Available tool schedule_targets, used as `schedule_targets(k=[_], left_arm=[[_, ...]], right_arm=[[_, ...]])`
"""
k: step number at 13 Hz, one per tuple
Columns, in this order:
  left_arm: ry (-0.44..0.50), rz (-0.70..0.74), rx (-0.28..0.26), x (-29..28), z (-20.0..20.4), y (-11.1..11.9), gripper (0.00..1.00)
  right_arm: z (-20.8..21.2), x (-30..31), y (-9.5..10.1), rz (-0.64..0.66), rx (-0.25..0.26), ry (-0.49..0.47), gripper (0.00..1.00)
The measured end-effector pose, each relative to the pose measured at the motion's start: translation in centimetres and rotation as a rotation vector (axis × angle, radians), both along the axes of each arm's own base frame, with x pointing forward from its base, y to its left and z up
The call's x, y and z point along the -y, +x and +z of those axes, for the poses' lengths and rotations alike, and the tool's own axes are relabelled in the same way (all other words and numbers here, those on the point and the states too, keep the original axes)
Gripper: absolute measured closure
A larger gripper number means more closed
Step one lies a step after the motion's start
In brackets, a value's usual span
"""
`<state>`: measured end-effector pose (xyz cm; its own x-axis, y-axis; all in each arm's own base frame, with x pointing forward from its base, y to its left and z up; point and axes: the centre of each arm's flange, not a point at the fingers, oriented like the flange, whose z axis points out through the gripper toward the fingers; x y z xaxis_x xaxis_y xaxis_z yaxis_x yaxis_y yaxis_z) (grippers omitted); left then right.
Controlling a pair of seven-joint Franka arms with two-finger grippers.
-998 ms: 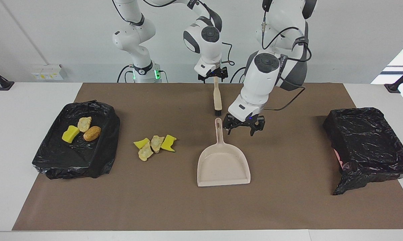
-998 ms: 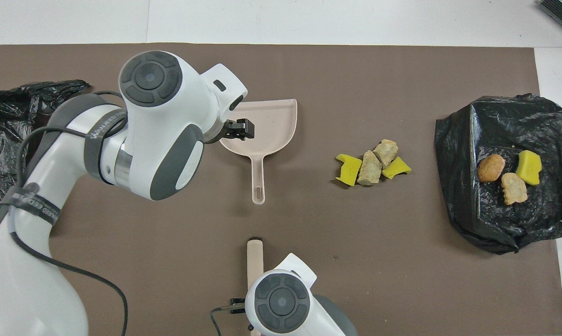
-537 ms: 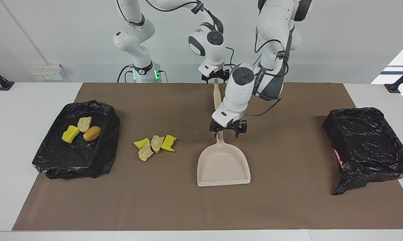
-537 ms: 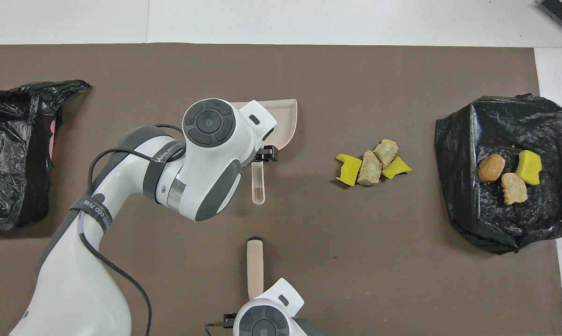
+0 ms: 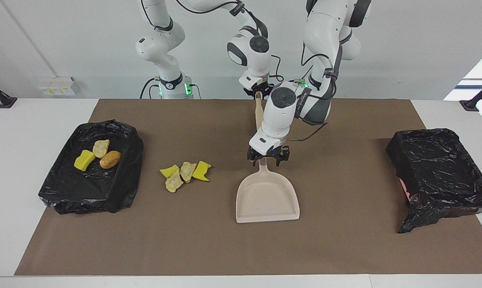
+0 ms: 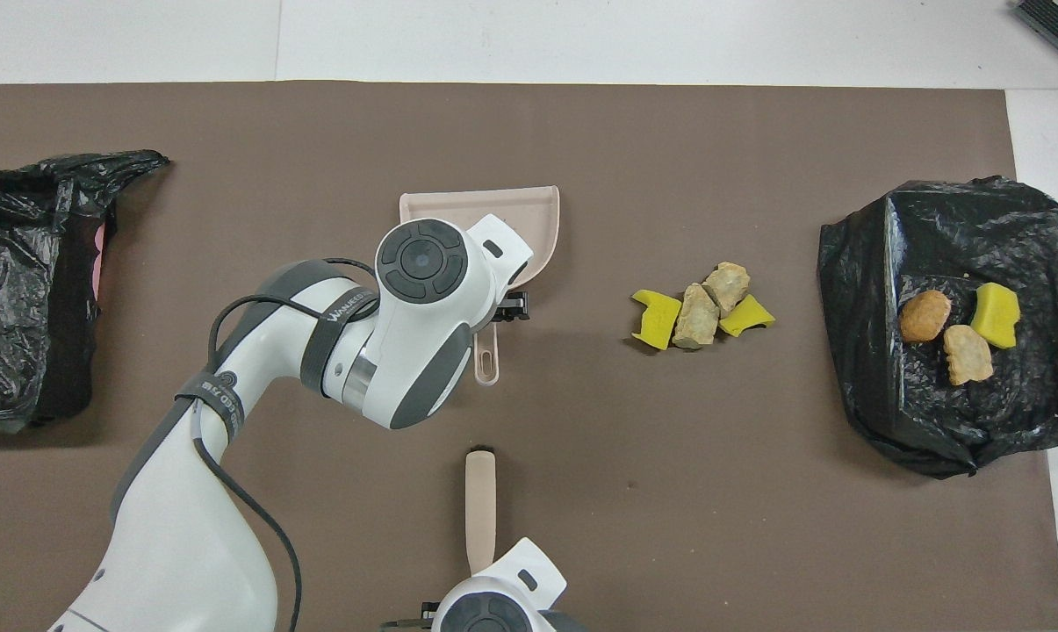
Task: Sweep and dump trash in bin
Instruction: 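Grasp the dustpan handle with the left gripper while the right gripper grasps the brush, then sweep the sponges and crumpled pieces into the dustpan with the right gripper's brush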
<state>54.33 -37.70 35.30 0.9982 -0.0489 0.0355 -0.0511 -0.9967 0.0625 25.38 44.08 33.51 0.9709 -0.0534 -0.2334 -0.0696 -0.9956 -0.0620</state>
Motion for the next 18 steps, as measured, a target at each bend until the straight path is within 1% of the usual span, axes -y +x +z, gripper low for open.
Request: schedule_targets(k=[1,2,4,5,7,9,11,12,14,16,17,18], left_arm=[[0.003,-0.001,-0.005,0.0,-0.3,-0.1,0.25],[0.004,0.0,-0.006,-0.1,-0.4,-0.2,0.3],[0.007,-0.001,-0.01,0.0,-0.4,-0.3,0.59],[0.007,0.0,-0.01,0.0,-0.4,-0.3,0.68],[0.009,0.0,-0.005,-0.2,-0.2,-0.1,0.68],[0.019,-0.012,0.016,-0.6,0.4,0.3,0.68],[0.018,-0.082,0.039,-1.2,1.6,0.7,0.68],[0.019,-0.115,0.046,-1.8,2.2,1.0,0.68],[0.024,-0.162,0.05,-2.8,2.9,1.4,0.68],[0.029,-0.215,0.053,-3.3,3.0,1.6,0.68],[0.037,-0.262,0.048,-3.5,2.9,1.7,0.68],[0.049,-0.336,0.03,-3.9,2.7,1.6,0.68]], right_arm=[[0.0,0.0,0.0,0.0,0.0,0.0,0.74],[0.0,0.0,0.0,0.0,0.0,0.0,0.74],[0.1,0.1,0.2,-0.003,0.0,0.0,0.74],[0.2,0.3,0.3,-0.006,-0.008,-0.007,0.74],[1.2,1.3,1.1,-0.018,-0.04,-0.036,0.74],[3.2,3.2,1.8,-0.032,-0.078,-0.073,0.74],[5.4,6.0,2.9,-0.044,-0.097,-0.118,0.74],[6.2,7.6,3.9,-0.052,-0.098,-0.141,0.74],[7.3,11.3,6.3,-0.048,-0.077,-0.193,0.74],[7.5,14.9,9.1,-0.02,-0.027,-0.28,0.74],[7.4,16.5,10.4,0.004,-0.002,-0.317,0.74],[7.2,18.1,11.6,0.037,0.016,-0.349,0.74]])
